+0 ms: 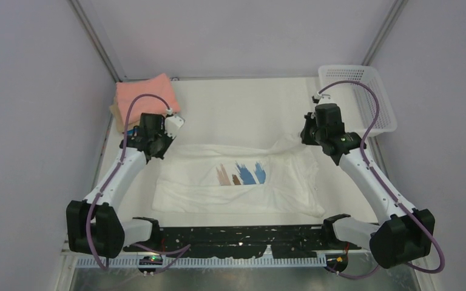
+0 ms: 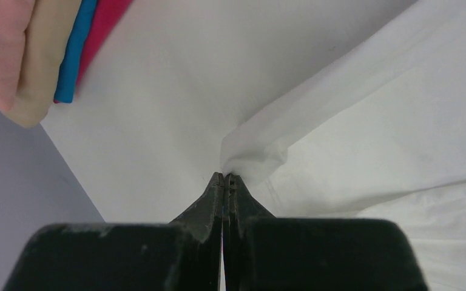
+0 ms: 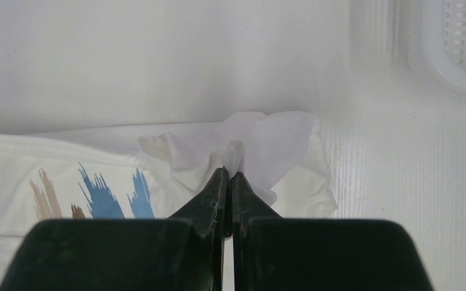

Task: Fold and stack the t-shirts
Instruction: Fold the other side of the tshirt into a rectangle

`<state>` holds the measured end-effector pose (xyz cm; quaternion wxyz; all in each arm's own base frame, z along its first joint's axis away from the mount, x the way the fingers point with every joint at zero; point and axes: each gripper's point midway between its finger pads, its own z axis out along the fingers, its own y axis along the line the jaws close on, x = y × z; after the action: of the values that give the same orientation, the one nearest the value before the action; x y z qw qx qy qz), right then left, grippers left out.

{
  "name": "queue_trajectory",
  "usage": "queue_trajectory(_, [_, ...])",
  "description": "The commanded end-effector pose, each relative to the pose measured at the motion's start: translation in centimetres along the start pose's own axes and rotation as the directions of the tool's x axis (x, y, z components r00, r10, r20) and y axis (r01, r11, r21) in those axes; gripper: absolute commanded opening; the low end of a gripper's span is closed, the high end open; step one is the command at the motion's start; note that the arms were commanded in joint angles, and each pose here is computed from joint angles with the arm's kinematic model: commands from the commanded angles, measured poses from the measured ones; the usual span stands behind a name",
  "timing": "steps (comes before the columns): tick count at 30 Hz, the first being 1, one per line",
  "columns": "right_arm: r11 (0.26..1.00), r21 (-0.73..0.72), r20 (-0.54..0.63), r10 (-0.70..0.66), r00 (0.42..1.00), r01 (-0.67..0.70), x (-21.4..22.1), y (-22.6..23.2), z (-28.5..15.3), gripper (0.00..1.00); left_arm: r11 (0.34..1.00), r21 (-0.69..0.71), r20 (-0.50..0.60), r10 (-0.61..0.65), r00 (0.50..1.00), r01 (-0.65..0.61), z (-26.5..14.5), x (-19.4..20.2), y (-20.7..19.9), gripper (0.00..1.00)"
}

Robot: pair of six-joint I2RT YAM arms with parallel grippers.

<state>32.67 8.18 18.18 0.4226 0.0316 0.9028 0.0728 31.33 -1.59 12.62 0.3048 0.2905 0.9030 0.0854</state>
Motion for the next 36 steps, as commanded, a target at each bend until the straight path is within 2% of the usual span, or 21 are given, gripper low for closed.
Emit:
queue_trajectory(1, [0.998, -0.062, 0.037, -0.004, 0.999, 0.007, -0.2, 0.8, -1.6, 0.06, 0.992, -0.093, 0.075, -0.076, 0.994, 0.083, -1.2, 0.2, 0.4, 0.00])
queue_trajectory(7, [0.996, -0.084, 0.010, -0.002, 1.000, 0.002, 1.5, 0.8, -2.6, 0.06, 0.989, -0.093, 0.186, -0.094, 0.978, 0.113, -2.5, -0.3, -1.2, 0.00])
queue_trajectory(16, [0.994, -0.108, 0.005, 0.026, 1.000, -0.025, 3.0, 0.8, -3.7, 0.06, 0.981, -0.148, 0.152, -0.105, 0.983, 0.127, -2.2, 1.8, -2.2, 0.00])
queue_trajectory(19, [0.998, -0.058, 0.023, 0.035, 0.999, -0.033, 2.9, -0.2, -4.3, 0.06, 0.964, -0.226, 0.139, -0.111, 0.984, 0.141, -2.7, 2.2, -1.2, 0.00])
queue_trajectory(24, [0.999, -0.012, 0.037, 0.033, 0.999, -0.032, 3.0, -1.2, -5.0, 0.06, 0.952, -0.258, 0.184, -0.116, 0.976, 0.162, -3.8, 2.0, -0.7, 0.00])
queue_trajectory(31, [0.998, -0.051, 0.010, 0.042, 0.999, -0.042, 4.3, -0.7, -5.0, 0.06, 0.972, -0.153, 0.290, -0.131, 0.948, 0.181, -5.0, 1.3, -2.8, 0.00])
queue_trajectory(36, [0.995, -0.073, -0.040, 0.068, 0.997, -0.071, 5.9, -0.4, -4.7, 0.06, 0.973, -0.135, 0.224, -0.155, 0.962, 0.188, -4.0, 2.6, -3.8, 0.00])
